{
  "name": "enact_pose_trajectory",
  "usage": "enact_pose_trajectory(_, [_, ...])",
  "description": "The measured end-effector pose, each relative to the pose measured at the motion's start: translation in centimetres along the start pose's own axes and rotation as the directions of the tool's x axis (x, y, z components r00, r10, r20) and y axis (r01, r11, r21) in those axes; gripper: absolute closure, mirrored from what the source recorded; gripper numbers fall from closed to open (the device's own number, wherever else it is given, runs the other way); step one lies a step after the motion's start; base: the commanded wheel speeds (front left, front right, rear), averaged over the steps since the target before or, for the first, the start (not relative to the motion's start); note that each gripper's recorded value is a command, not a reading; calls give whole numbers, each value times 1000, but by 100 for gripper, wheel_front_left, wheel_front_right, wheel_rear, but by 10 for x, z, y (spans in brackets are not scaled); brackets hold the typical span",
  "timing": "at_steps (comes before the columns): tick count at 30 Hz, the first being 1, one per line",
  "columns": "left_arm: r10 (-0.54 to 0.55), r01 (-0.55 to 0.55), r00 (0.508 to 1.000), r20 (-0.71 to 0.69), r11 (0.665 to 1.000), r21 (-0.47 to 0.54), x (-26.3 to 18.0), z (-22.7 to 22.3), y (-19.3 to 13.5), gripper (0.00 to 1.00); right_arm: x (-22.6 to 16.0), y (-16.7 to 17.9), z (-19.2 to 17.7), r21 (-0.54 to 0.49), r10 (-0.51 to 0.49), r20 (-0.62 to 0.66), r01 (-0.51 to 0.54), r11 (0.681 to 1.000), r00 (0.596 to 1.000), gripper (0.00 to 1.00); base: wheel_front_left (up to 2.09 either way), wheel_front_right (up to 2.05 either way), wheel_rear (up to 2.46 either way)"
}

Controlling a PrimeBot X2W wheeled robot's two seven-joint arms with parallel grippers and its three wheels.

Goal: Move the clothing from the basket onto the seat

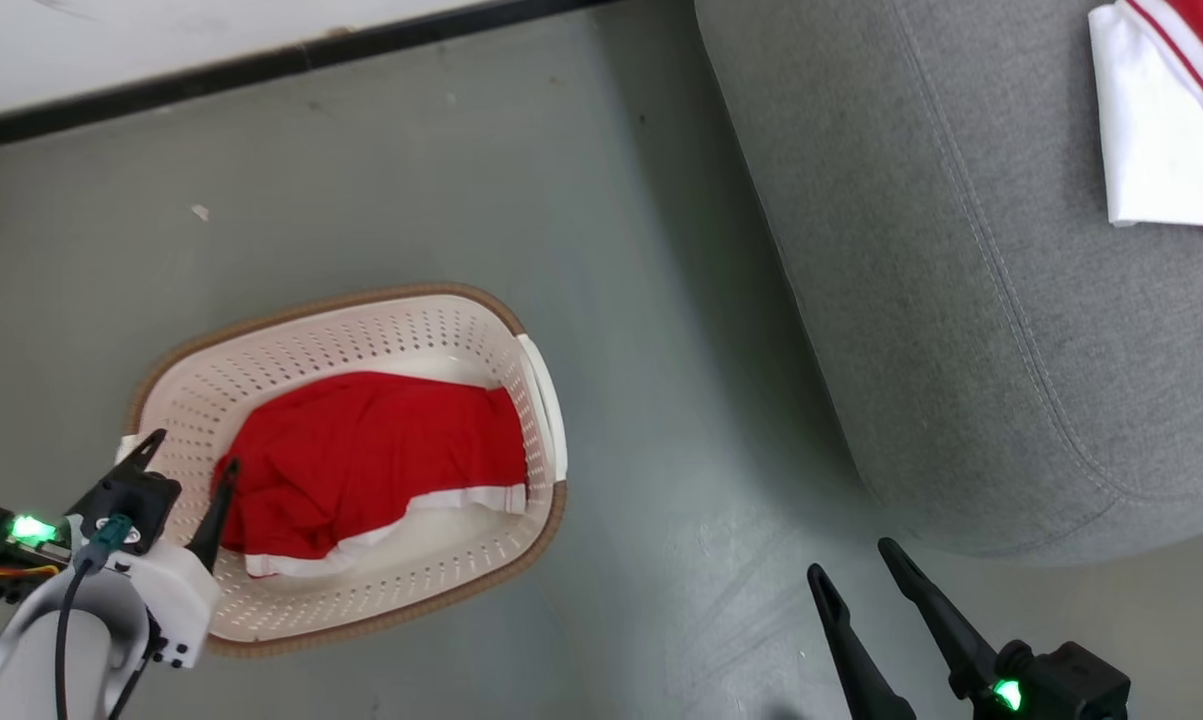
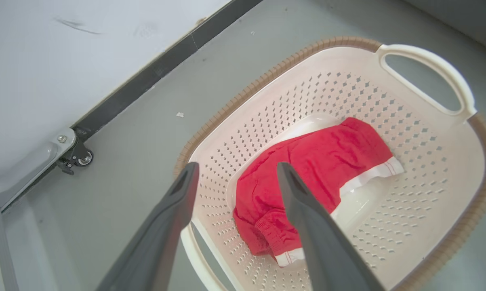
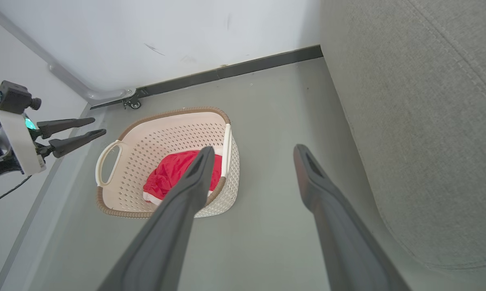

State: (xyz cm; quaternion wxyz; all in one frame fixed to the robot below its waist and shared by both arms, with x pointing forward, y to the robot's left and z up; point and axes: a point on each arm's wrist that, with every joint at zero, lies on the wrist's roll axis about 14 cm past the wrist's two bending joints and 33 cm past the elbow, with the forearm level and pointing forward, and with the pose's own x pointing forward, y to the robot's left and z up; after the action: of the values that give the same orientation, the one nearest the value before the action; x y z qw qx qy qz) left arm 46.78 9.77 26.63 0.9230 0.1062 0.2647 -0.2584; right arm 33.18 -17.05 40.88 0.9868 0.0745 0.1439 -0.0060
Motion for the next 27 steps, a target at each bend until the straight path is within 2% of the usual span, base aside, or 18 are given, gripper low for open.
enact_pose_trajectory(6, [-46, 51, 996, -74, 997, 55, 17, -22, -1, 0, 3, -2, -9, 11, -15, -35, 15, 1000, 999, 0, 0, 0, 0])
enact_pose_trajectory(14, [-111, 119, 990, -86, 988, 96, 54, -26, -12, 0, 13, -5, -19, 47, -35, -65, 38, 998, 997, 0, 0, 0, 0])
enact_pose_trajectory(22, [-183, 237, 949, -256, 951, 200, 65, -76, -26, 0, 28, -8, -16, 54, -43, -51, 45, 998, 998, 0, 0, 0, 0])
enact_pose_trajectory(27, [-218, 274, 943, -250, 937, 216, 83, -76, -37, 0, 28, -13, -23, 57, -64, -77, 68, 996, 995, 0, 0, 0, 0])
